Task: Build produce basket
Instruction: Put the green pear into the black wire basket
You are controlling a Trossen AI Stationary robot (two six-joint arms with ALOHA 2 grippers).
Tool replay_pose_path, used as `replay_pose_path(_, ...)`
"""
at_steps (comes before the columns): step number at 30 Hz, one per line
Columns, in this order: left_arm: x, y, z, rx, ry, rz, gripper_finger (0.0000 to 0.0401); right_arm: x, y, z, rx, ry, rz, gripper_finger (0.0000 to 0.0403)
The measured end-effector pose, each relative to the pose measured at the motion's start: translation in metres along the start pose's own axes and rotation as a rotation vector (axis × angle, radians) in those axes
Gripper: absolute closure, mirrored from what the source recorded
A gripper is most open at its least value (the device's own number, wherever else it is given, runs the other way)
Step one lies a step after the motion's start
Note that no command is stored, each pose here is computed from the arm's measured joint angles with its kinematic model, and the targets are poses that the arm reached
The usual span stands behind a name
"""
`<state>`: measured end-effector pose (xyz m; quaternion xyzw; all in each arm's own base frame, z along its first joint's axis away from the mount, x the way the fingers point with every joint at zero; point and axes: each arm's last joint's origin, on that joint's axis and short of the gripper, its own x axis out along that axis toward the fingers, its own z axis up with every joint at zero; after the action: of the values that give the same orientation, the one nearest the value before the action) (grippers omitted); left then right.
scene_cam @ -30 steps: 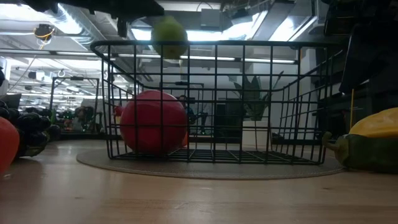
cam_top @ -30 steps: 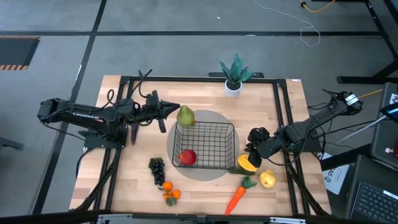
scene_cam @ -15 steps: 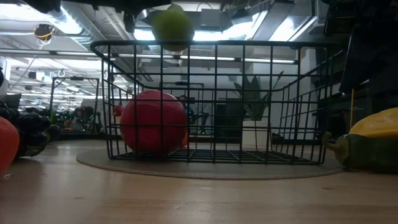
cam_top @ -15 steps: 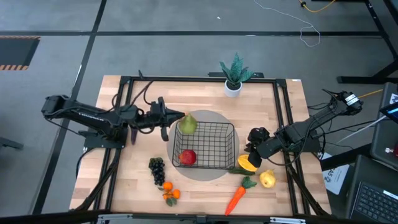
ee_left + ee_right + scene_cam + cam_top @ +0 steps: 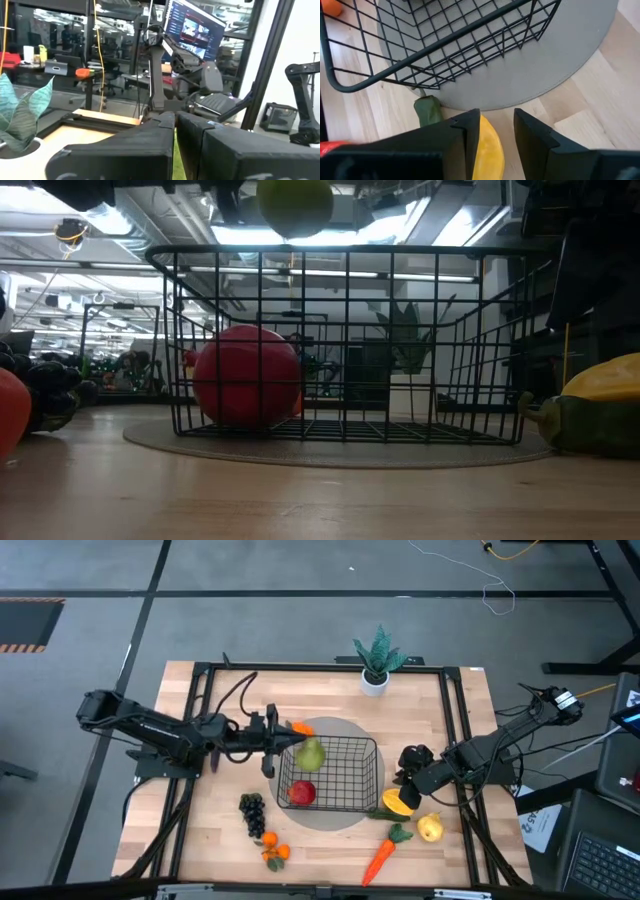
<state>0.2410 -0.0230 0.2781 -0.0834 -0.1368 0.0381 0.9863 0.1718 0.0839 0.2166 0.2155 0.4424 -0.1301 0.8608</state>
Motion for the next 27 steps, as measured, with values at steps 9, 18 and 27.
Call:
replay_pose_path(9,0.025,-0.006,-0.001,0.001,0.015,-0.036,0.0401,0.0,0.0,-0.001,-0.065,0.02,0.015,0.0292)
replay_pose_path(18,0.06,-0.014,-0.007,0.015,0.087,-0.118,0.0401,-0.001,0.002,-0.003,-0.079,0.108,0.077,0.0292)
replay_pose_path(27,0.072,-0.016,-0.009,0.018,0.105,-0.116,0.0401,-0.017,0.006,0.004,-0.123,0.189,0.088,0.0292)
